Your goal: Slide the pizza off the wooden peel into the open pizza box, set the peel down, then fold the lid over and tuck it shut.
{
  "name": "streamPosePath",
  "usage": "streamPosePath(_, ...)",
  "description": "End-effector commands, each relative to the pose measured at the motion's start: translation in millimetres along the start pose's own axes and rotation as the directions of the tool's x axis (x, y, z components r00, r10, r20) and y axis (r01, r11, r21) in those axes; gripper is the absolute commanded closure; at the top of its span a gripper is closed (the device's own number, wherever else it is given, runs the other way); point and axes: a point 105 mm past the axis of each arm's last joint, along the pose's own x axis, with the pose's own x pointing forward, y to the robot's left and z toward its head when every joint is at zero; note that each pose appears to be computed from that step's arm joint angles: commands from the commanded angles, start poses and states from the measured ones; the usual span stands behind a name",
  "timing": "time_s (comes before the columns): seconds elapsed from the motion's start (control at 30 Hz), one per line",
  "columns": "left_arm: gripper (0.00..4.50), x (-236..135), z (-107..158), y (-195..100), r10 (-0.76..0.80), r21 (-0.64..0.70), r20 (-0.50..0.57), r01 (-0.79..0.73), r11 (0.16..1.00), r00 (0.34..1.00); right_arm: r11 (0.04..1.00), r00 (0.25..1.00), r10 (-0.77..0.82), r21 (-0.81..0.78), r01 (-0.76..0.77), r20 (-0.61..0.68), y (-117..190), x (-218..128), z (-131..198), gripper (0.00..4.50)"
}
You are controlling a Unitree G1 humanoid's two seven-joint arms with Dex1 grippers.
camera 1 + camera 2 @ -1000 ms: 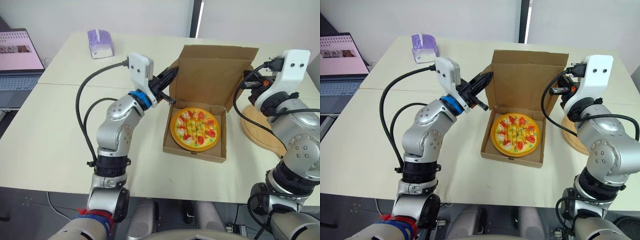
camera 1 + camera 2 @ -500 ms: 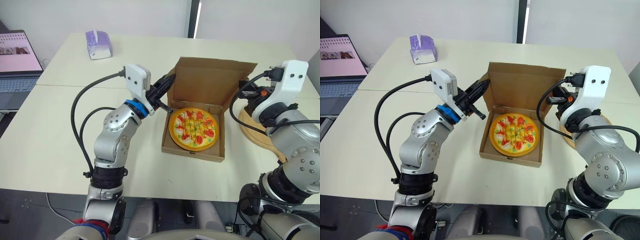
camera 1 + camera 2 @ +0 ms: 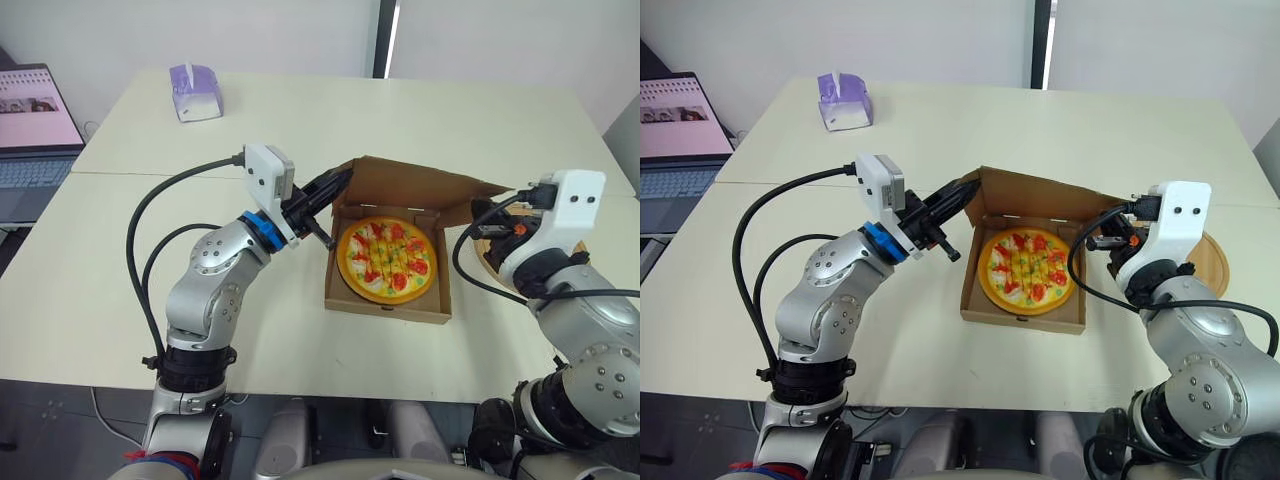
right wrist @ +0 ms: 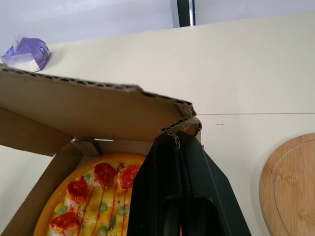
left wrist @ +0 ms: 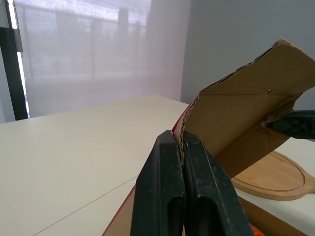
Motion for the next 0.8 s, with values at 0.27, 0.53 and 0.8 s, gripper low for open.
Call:
streamPosePath(0.27, 4.50, 3, 13, -12, -0.054, 0.067, 0.057, 0.051, 0.996, 0.997, 0.999, 0.999, 0.015, -0.029, -0.016, -0.050, -31, -22, -7, 1.84)
streamPosePath(0.53, 4.50, 3, 12, -12, -0.057, 0.069, 0.059, 0.053, 0.996, 0.997, 0.981, 0.986, 0.119, -0.139, -0.136, -0.121, -54, -41, 14, 0.42)
streamPosePath(0.8, 4.50, 4, 10, -13, -0.071, 0.050, 0.054, 0.068, 0.996, 0.996, 0.963, 0.991, 0.126, -0.233, -0.133, -0.047, -81, -24, 83, 2.08)
